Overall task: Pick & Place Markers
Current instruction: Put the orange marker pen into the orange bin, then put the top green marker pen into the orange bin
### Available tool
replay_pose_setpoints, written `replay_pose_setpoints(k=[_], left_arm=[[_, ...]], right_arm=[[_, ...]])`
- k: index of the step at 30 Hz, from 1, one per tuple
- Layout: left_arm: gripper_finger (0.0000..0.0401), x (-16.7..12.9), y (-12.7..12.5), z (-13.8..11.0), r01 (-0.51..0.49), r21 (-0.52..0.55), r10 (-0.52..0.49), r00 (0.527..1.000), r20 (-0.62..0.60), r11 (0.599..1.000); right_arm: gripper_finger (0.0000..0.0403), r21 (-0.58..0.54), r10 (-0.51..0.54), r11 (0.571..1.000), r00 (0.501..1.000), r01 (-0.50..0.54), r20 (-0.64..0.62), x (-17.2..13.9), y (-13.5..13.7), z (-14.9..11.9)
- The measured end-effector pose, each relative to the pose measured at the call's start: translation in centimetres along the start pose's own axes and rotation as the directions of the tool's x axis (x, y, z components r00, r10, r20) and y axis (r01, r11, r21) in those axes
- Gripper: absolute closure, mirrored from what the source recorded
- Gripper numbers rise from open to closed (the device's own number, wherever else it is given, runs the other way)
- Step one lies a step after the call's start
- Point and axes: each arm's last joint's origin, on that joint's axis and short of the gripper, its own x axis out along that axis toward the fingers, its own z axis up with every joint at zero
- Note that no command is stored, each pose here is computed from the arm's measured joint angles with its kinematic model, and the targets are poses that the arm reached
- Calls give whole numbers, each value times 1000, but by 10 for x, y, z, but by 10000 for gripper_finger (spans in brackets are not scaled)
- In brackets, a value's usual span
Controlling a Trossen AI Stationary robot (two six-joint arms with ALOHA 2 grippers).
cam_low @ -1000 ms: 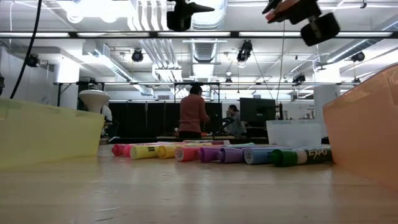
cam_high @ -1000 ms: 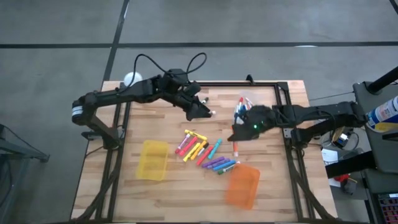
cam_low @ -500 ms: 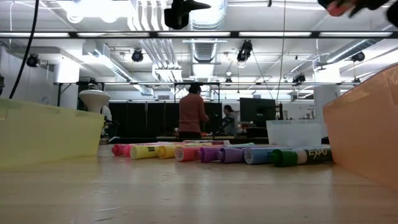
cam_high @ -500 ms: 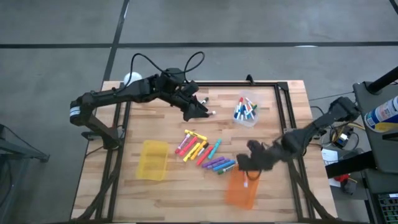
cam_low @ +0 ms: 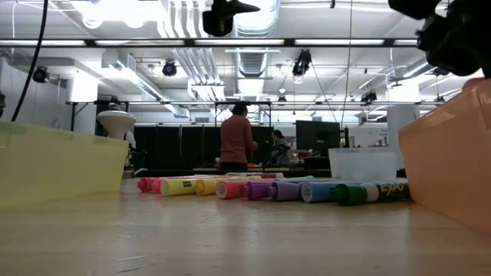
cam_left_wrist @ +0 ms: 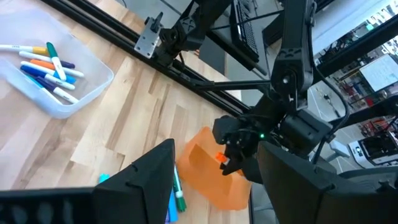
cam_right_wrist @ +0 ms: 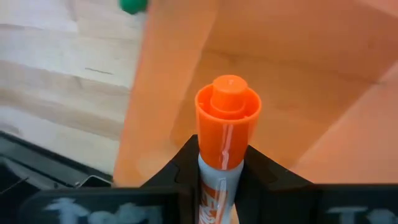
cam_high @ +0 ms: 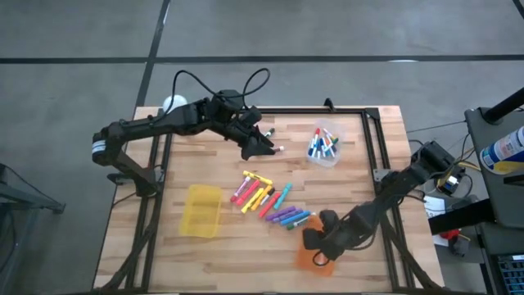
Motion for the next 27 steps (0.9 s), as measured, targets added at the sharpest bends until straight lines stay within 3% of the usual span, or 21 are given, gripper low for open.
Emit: replay_pose_setpoints(k=[6, 15, 22, 27], left_arm=[[179, 0, 0, 0, 0, -1, 0, 1000, -1, 1000], [179, 0, 0, 0, 0, -2, 0, 1000, -1, 1000], [179, 0, 0, 0, 0, -6, 0, 1000, -1, 1000], [179, 0, 1, -1, -11, 18, 11, 1000, -4, 1000]], right_arm=[[326, 21, -74, 997, 997, 73, 1, 15, -4, 0], [314, 12, -80, 997, 997, 80, 16, 17, -1, 7], [248, -2, -106, 994, 994, 106, -26, 18, -2, 5], [213, -80, -41, 996, 999, 39, -26, 5, 4, 4]])
